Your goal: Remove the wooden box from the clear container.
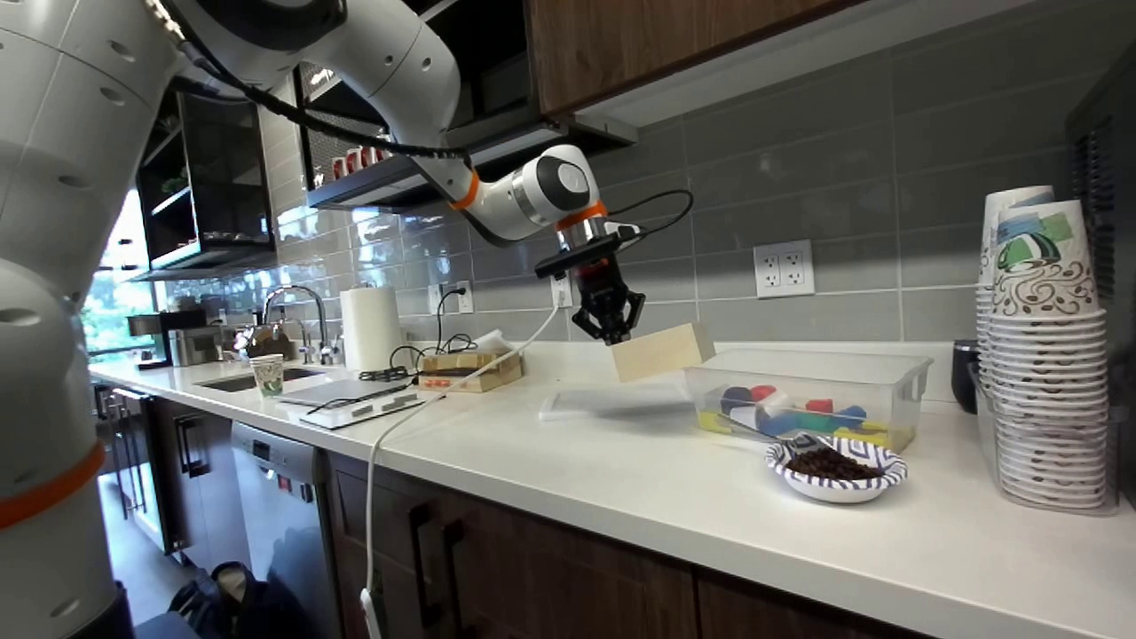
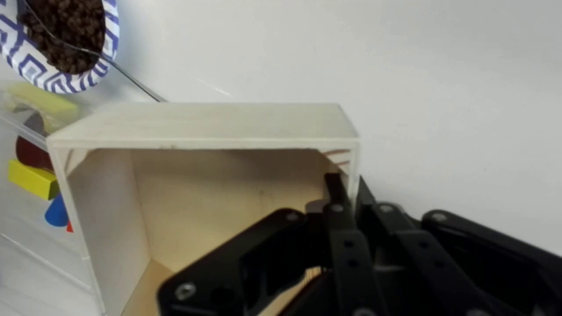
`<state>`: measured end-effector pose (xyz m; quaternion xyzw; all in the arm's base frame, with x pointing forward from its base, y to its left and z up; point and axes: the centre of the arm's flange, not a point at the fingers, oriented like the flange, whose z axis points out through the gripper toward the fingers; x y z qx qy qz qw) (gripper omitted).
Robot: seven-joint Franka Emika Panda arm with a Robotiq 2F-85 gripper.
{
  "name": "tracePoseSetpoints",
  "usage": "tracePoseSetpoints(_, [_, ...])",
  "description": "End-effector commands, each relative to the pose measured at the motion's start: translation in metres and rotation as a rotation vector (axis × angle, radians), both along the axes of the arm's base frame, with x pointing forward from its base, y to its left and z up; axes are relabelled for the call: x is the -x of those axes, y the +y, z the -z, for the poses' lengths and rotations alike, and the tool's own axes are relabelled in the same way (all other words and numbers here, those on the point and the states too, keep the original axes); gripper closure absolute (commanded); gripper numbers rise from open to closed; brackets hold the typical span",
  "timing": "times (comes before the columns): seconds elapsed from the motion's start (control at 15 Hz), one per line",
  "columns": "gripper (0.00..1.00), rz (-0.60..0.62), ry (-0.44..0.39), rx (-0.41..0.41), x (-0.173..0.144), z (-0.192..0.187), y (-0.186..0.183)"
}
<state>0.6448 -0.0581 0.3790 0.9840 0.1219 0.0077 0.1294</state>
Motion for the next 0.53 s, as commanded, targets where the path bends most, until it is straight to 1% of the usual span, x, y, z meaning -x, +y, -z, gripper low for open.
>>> tracePoseSetpoints(0.0, [0.98, -0.178, -0.006, 0.034, -0.003, 0.003, 0.015])
tracePoseSetpoints(0.13, [0.98, -0.276, 0.008, 0.025, -0.010, 0.005, 0.024])
tracePoseSetpoints(0.47, [0.98, -0.514, 0.098, 0.002, -0.024, 0.020, 0.040])
